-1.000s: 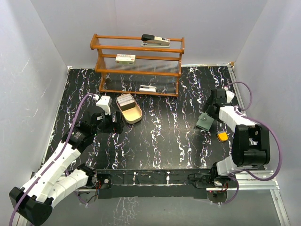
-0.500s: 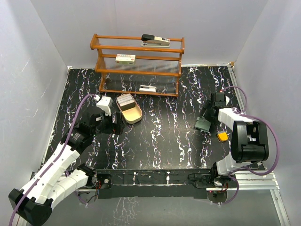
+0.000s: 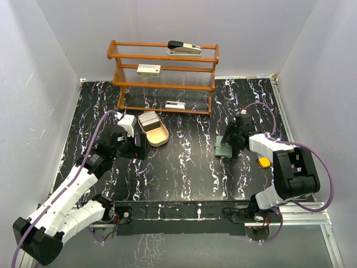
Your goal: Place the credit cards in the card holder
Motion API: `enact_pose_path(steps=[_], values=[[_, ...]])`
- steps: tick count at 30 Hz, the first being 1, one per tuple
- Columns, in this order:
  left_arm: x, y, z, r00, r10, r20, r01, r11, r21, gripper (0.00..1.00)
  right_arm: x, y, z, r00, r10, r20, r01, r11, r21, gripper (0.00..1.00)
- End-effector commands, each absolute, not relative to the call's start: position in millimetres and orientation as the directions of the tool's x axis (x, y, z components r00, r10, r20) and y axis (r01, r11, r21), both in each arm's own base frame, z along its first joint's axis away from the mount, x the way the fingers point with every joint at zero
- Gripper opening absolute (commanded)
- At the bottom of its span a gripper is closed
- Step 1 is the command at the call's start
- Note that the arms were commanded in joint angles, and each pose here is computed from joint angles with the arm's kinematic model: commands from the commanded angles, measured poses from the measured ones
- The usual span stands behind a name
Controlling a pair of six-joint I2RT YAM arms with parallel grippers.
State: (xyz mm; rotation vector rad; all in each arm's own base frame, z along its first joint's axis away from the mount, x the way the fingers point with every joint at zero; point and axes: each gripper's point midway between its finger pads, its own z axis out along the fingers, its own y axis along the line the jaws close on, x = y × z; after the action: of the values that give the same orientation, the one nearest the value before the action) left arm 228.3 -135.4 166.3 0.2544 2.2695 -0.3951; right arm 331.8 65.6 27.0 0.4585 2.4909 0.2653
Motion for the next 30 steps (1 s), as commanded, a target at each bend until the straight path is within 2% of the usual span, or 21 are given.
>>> enact_pose_path(steps=[1, 15, 21, 23, 26, 30], values=[[227.5, -134.6, 168.7, -0.667, 0.037, -0.744, 0.291, 0.933, -0.214, 0.94, 288.3, 100.8, 7.9, -0.856, 0.312, -0.412, 0.201, 0.935, 0.291, 0.55], [204.1, -179.9, 155.5, -0.827, -0.075, -0.556, 0.251, 0.837, -0.486, 0.85, 241.4, 230.5, 36.8, -0.890, 0.070, -0.451, -0.123, 0.915, 0.384, 0.50], [204.9, -189.4, 142.2, -0.871, -0.084, -0.483, 0.208, 0.829, -0.519, 0.82, 232.7, 246.4, 47.5, -0.889, 0.022, -0.457, -0.199, 0.881, 0.430, 0.50], [205.1, -194.3, 139.8, -0.883, -0.097, -0.459, 0.193, 0.818, -0.542, 0.81, 228.8, 251.3, 56.5, -0.888, 0.007, -0.461, -0.231, 0.859, 0.457, 0.52], [204.3, -203.1, 138.2, -0.893, -0.119, -0.433, 0.181, 0.788, -0.589, 0.79, 222.2, 249.8, 64.3, -0.882, -0.030, -0.470, -0.273, 0.846, 0.458, 0.63], [203.8, -205.4, 131.9, -0.903, -0.137, -0.408, 0.154, 0.783, -0.603, 0.77, 214.7, 239.8, 68.7, -0.870, -0.080, -0.487, -0.316, 0.848, 0.425, 0.63]])
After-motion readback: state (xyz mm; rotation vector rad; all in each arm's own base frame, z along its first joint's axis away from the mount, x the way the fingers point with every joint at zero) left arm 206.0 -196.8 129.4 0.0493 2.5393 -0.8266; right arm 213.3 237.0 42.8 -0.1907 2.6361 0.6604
